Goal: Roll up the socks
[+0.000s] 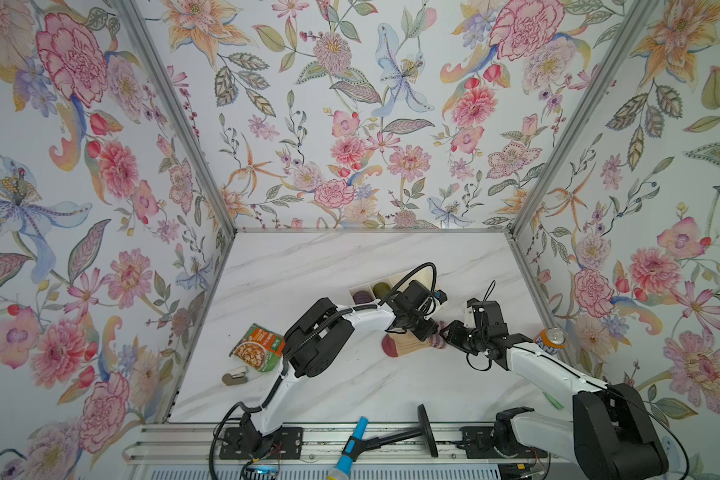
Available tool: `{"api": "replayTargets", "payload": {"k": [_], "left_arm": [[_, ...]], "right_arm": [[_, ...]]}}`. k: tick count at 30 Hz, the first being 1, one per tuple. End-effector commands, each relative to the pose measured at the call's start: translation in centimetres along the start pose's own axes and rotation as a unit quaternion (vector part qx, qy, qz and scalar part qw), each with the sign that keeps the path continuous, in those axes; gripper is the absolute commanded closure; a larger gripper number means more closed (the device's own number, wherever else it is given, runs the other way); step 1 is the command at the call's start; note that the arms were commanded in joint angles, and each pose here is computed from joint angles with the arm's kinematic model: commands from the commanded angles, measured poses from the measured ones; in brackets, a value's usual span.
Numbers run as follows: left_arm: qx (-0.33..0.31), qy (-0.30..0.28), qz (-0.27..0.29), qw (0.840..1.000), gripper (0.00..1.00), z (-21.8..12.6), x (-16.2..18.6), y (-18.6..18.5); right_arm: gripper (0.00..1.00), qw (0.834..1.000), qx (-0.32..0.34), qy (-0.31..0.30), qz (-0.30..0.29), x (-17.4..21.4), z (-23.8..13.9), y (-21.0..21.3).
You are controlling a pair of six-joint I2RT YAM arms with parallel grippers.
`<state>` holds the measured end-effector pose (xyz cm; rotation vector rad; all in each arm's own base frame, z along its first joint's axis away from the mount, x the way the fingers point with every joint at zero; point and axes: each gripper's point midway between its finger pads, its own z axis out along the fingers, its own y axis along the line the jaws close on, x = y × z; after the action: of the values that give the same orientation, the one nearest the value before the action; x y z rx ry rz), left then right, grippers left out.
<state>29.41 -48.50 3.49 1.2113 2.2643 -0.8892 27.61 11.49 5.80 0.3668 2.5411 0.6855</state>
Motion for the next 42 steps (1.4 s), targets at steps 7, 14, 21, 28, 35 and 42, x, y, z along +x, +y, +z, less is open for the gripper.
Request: {"api": "replayTargets", "payload": {"k": [7,14,21,28,35,42], "left_arm": [[-0.014,0.024,-0.037,0.999,1.00,0.2,3.6,1.5],[-0.010,0.021,-0.044,0.999,1.00,0.0,3.8,1.3],[-0.011,0.019,-0.048,0.999,1.00,-0.6,4.0,1.2],[-0.010,0.012,-0.052,0.999,1.00,-1.1,3.7,1.2],[-0.007,-0.003,-0.054,0.999,1.00,-1.4,2.6,0.9],[-0.006,-0.003,-0.056,0.998,1.00,-1.4,2.6,0.9]], "right_arm": [[0.71,0.997,0.074,-0.006,0.013,-0.3,-0.7,-3.5],[0.74,0.996,0.083,-0.010,0.010,-0.9,0.1,-4.0],[0.77,0.997,0.075,0.003,0.002,-1.1,1.4,-3.8],[0.77,0.999,0.049,0.006,-0.018,-1.0,2.1,-2.3],[0.77,0.999,0.017,0.012,-0.031,-0.6,2.5,-1.0],[0.77,0.999,-0.019,0.014,-0.043,-0.2,2.4,0.5]]}}
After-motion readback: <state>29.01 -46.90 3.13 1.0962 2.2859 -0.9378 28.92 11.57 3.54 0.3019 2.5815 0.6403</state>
